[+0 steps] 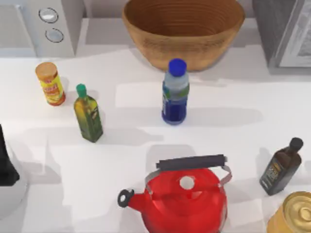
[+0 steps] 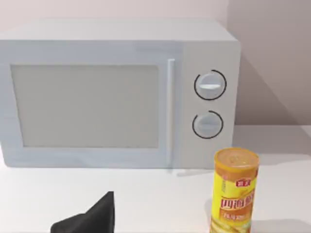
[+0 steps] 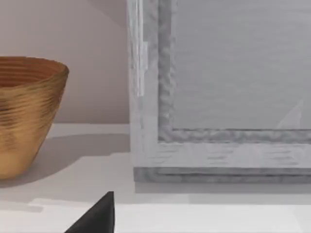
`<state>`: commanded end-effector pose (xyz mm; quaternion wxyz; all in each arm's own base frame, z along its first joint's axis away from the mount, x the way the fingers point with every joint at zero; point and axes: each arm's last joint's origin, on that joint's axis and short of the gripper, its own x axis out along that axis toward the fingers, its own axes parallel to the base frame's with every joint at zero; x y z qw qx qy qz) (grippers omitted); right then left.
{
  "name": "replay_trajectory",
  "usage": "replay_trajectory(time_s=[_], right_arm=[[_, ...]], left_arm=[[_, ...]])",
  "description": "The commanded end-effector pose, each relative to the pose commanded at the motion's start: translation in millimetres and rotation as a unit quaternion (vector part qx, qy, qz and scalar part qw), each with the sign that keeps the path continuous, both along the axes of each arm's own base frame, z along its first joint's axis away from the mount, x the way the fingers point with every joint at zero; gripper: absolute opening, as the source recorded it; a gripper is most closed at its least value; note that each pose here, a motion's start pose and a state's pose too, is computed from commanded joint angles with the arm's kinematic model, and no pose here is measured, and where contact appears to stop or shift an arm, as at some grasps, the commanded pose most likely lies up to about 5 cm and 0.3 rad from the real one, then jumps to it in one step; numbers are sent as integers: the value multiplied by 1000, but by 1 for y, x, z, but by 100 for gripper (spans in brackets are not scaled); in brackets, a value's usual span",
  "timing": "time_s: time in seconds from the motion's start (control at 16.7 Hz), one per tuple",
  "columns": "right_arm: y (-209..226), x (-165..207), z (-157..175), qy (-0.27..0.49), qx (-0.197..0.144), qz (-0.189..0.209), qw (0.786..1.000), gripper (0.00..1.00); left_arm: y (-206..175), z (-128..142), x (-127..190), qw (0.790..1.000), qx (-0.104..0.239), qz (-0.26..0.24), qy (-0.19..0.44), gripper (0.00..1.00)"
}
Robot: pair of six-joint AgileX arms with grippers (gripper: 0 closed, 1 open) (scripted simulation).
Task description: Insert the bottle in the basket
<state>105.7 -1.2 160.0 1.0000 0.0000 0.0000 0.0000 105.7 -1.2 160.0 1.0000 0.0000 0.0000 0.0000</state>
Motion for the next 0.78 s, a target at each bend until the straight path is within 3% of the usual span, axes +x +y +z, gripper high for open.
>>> replay_trajectory(time_s=[0.36,0.78], right_arm=[[0,0,0,0,0,0,1000,100],[0,0,0,0,0,0,1000,100]], left_arm=[[-2,12,3,1000,0,-15,-10,100],[-22,56,39,994,-3,-105,-32,100]])
